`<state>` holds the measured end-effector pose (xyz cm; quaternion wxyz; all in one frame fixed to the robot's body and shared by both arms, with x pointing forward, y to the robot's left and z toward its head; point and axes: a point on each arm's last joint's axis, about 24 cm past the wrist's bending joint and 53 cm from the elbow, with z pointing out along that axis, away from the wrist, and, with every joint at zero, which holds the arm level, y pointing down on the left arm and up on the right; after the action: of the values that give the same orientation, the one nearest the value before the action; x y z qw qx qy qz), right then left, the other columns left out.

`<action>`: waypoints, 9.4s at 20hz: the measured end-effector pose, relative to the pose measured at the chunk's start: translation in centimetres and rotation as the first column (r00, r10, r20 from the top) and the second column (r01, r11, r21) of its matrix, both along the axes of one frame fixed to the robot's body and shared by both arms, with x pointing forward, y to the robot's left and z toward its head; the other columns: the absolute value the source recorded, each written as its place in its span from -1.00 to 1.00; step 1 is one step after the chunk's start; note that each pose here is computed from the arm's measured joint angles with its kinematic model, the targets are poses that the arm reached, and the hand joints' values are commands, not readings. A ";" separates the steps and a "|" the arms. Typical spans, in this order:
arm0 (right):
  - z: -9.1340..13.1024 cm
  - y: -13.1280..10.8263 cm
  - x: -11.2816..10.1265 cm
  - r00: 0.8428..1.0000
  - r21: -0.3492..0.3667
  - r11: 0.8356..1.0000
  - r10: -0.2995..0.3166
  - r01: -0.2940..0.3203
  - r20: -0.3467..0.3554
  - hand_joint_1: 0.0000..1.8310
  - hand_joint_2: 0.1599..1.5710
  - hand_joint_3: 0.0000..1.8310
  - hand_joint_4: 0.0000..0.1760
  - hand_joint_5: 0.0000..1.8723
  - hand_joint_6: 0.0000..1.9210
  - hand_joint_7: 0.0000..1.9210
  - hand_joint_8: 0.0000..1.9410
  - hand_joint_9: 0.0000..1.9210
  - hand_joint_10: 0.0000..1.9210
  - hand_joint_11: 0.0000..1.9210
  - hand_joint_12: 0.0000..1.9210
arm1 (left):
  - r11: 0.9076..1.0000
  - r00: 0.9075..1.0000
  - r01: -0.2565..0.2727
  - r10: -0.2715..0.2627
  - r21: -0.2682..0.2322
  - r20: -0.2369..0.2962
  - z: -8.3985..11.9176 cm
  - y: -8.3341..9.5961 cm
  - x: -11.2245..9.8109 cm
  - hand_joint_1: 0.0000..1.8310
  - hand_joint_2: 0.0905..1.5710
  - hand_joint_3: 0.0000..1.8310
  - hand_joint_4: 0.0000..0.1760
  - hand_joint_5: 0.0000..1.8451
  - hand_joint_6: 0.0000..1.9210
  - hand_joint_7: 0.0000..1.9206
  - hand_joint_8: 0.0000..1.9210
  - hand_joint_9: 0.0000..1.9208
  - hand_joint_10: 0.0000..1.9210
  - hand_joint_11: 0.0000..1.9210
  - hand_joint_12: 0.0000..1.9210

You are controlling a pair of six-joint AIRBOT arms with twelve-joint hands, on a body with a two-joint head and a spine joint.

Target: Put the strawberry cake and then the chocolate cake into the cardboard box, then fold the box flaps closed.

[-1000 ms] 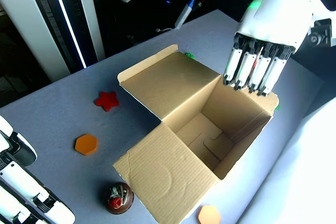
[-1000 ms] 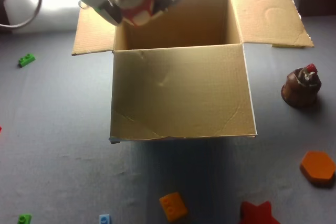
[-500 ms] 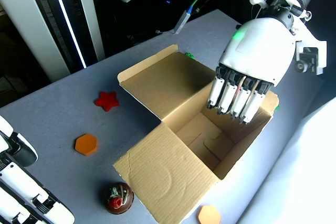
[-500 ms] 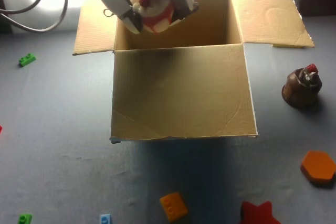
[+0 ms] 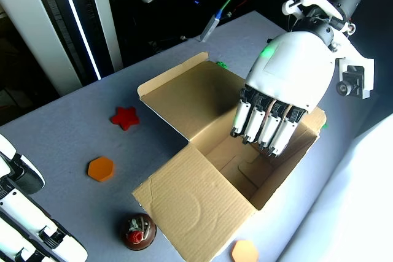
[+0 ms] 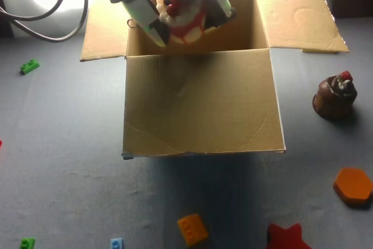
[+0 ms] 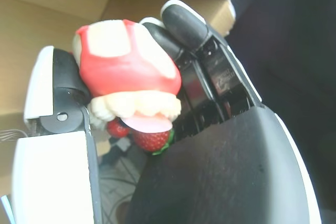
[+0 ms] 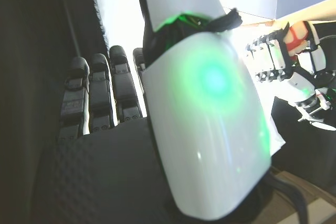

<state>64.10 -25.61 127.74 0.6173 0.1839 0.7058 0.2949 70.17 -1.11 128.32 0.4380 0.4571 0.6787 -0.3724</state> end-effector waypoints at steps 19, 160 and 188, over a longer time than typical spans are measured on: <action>-0.8 0.7 1.1 1.000 0.053 0.999 0.007 -0.005 -0.026 0.14 0.22 -1.00 -1.00 -0.98 -1.00 -0.93 -1.00 -0.95 -1.00 -1.00 -0.77 | 0.998 0.997 -0.067 0.067 -0.014 0.037 1.5 2.7 2.2 -0.41 0.29 -1.00 -1.00 -0.85 -0.99 -0.83 -1.00 -0.79 -1.00 -1.00 -0.18; -2.0 -1.3 6.2 0.977 0.070 0.985 -0.166 0.157 0.133 -0.96 0.48 -0.99 -1.00 -0.86 -0.99 -0.79 -1.00 -0.85 -1.00 -1.00 -0.61 | 0.910 0.944 -0.329 0.316 -0.253 -0.094 -0.5 17.9 -0.8 -1.00 0.60 -0.99 -1.00 -0.83 -0.99 -0.77 -0.99 -0.77 -0.99 -1.00 -0.21; 0.2 11.1 3.4 0.961 -0.043 0.976 0.216 -0.212 0.174 -1.00 0.52 -1.00 -1.00 -0.89 -1.00 -0.80 -1.00 -0.85 -1.00 -1.00 -0.43 | 0.977 0.978 -0.185 0.173 -0.103 -0.112 -6.8 10.7 -3.1 -1.00 0.57 -1.00 -1.00 -0.65 -0.99 -0.68 -1.00 -0.71 -1.00 -1.00 -0.01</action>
<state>67.47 -14.47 127.97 0.6447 0.0721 0.6671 0.3664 67.05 9.62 121.54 0.4594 0.3489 0.7166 -0.3921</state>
